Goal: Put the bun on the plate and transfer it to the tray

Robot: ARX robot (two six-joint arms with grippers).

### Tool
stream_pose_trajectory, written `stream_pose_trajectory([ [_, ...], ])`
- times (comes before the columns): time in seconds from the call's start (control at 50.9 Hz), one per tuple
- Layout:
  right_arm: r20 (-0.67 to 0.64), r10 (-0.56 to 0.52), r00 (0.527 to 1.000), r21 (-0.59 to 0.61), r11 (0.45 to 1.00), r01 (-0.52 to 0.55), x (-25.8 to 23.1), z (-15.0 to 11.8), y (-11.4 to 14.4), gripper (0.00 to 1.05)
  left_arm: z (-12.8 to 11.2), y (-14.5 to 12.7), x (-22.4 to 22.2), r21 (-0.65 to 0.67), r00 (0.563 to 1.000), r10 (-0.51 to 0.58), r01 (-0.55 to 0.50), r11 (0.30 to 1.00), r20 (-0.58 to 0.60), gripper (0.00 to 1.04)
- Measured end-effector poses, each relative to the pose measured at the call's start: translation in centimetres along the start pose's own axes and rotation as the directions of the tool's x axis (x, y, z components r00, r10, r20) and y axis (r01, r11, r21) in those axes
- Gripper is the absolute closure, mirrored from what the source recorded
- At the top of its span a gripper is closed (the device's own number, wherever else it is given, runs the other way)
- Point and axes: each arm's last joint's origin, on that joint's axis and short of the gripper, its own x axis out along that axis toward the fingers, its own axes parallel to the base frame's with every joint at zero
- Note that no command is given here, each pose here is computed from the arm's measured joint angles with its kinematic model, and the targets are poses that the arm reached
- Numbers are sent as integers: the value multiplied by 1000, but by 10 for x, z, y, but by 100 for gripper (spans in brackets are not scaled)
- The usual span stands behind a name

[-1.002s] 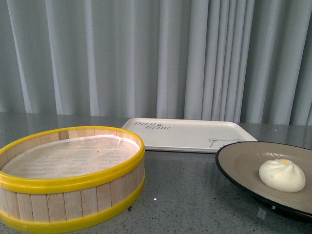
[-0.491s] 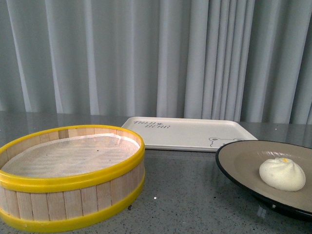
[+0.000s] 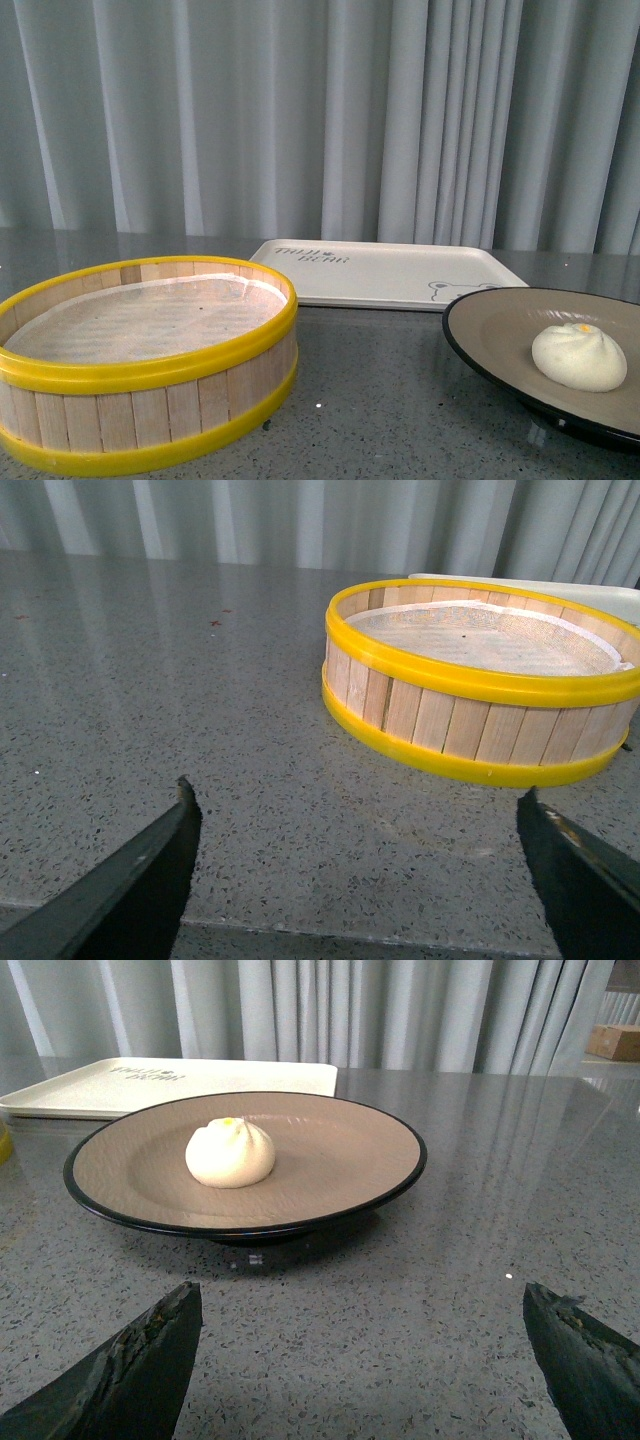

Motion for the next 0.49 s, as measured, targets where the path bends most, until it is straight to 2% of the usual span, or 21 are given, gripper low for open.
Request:
stream_pose_trajectory([
  [0.039, 0, 0, 1000, 0, 1000, 0, 0, 0, 0, 8, 0, 0, 0, 1, 1000, 0, 0, 1000, 0, 5],
  [0.118, 0, 0, 1000, 0, 1000, 0, 0, 0, 0, 8, 0, 0, 0, 0, 1000, 0, 0, 1000, 0, 7],
  [0.491, -2, 0, 1000, 1, 1000, 0, 0, 0, 0, 8, 0, 0, 0, 0, 1000, 0, 0, 1000, 0, 7],
])
